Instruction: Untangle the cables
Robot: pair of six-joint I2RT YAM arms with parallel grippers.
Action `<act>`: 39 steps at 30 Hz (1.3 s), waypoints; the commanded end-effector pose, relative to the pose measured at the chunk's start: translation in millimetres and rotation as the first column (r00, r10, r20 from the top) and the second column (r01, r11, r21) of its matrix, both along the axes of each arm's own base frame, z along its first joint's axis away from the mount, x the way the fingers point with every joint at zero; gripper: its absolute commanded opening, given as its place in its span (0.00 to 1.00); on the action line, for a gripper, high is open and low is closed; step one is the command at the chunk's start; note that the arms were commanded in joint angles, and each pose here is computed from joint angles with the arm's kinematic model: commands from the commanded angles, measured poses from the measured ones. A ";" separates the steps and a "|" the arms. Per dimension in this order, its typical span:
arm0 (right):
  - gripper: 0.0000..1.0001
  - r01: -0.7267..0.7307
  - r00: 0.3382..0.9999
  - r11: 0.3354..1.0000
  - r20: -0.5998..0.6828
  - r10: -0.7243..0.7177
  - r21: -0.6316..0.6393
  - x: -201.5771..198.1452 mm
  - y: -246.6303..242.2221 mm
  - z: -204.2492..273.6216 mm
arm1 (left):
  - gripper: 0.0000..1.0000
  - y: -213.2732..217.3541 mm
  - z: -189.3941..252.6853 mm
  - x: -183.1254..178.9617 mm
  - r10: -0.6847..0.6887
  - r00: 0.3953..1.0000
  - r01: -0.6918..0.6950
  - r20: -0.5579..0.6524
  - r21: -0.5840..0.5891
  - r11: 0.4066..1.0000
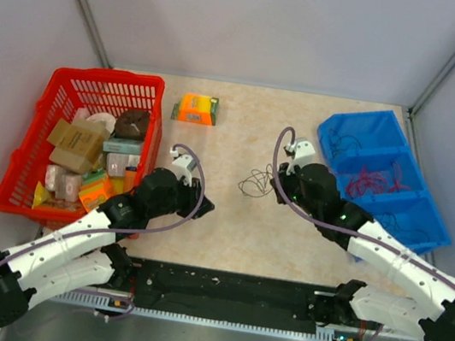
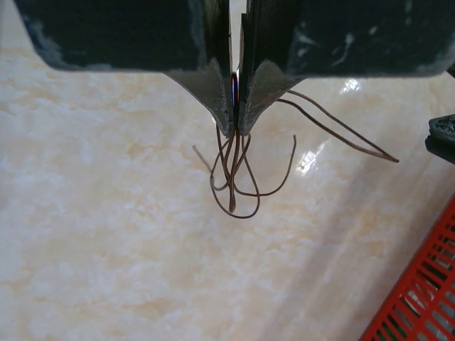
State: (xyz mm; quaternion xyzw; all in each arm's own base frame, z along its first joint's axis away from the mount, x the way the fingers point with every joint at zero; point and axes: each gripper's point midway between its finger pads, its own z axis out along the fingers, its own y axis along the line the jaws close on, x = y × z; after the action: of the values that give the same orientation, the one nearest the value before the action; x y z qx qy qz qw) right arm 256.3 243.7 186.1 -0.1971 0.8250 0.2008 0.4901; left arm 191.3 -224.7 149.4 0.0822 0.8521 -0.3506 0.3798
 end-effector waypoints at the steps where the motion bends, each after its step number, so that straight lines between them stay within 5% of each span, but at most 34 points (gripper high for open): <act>1: 0.00 0.038 0.994 0.998 0.098 -0.042 0.042 13.7 -13.3 49.0 | 0.28 0.8 2.1 4.1 0.006 1.000 -0.006 0.026 0.009 1.000; 11: 0.00 0.103 0.990 0.977 0.073 -0.118 0.185 29.2 -30.8 83.3 | 0.29 0.6 0.2 4.5 0.004 1.000 -0.004 0.025 0.016 1.000; 17: 0.00 0.364 0.931 0.905 -0.046 -0.363 0.221 79.7 -77.7 96.0 | 0.29 -1.6 3.4 3.3 -0.012 0.999 0.012 0.030 0.010 1.000; 24: 0.00 0.652 0.755 0.722 -0.111 -0.646 0.233 150.9 -161.8 105.1 | 0.30 0.3 7.5 1.3 -0.017 0.999 0.017 0.043 0.007 1.000; 27: 0.00 0.767 0.639 0.626 -0.085 -0.764 0.140 181.3 -200.6 84.8 | 0.30 -0.2 12.6 1.5 -0.024 0.998 0.024 0.057 0.003 1.000; 35: 0.00 0.878 0.473 0.476 -0.069 -0.879 -0.048 226.5 -273.7 37.1 | 0.39 0.6 42.5 3.8 -0.040 0.992 0.040 0.122 0.005 0.999; 36: 0.04 0.874 0.479 0.482 -0.053 -0.876 -0.063 231.4 -274.6 38.9 | 0.41 0.8 47.3 4.3 -0.040 0.990 0.040 0.134 0.001 0.999; 39: 0.38 0.811 0.566 0.569 -0.065 -0.822 -0.137 237.4 -263.5 46.7 | 0.51 1.4 63.0 7.3 -0.034 0.984 0.036 0.175 -0.008 0.999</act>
State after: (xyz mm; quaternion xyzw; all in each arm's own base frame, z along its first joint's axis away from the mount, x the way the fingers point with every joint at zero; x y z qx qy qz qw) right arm 481.8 -18.7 186.3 0.2406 0.8593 -0.0591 0.4476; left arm 192.1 -219.6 168.2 0.1107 0.8461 -0.3357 0.3991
